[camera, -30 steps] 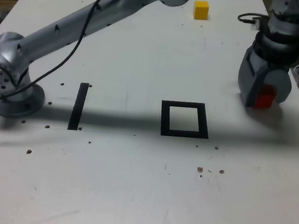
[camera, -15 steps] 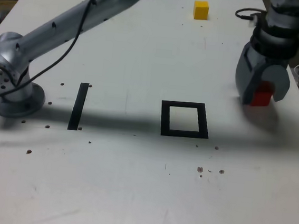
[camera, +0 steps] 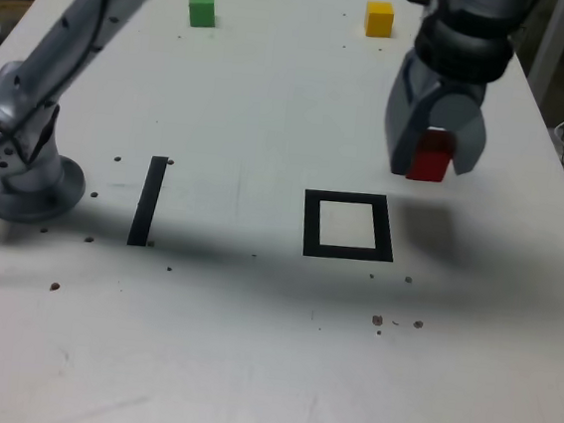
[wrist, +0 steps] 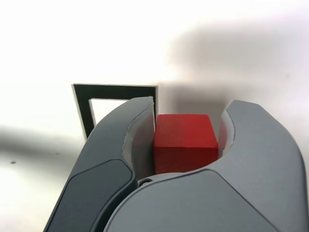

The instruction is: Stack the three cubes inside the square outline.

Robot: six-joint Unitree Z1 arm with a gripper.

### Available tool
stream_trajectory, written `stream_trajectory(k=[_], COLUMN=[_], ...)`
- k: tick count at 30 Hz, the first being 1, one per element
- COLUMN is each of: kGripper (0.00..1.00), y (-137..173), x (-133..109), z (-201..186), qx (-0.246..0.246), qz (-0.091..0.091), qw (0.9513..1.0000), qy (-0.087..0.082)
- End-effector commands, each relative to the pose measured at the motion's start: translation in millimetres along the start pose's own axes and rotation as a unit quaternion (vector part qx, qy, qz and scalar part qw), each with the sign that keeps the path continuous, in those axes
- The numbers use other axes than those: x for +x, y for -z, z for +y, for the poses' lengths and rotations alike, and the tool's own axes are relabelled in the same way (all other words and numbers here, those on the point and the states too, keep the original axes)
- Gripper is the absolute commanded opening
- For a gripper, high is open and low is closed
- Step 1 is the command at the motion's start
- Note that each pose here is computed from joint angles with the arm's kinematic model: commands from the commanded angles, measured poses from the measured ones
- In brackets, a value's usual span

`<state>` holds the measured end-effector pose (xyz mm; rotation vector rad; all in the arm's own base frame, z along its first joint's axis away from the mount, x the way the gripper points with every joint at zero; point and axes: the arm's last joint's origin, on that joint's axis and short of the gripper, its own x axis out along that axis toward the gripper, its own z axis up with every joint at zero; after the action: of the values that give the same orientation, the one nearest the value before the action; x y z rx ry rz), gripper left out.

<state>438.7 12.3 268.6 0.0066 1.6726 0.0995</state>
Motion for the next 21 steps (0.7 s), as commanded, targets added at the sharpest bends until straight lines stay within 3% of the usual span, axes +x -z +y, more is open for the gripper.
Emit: stream_trajectory(k=[1,11,21], kGripper=[0.35,0.35,0.35], y=[17.4,58.9,88.7], x=[22.7,50.6,62.2], z=[-4.9,-11.8,-8.1], qx=[0.005,0.007,-0.012], qz=[0.045,0.027,0.045], qw=[0.999,0.9996,0.9988], qy=[-0.002,0.005,-0.013])
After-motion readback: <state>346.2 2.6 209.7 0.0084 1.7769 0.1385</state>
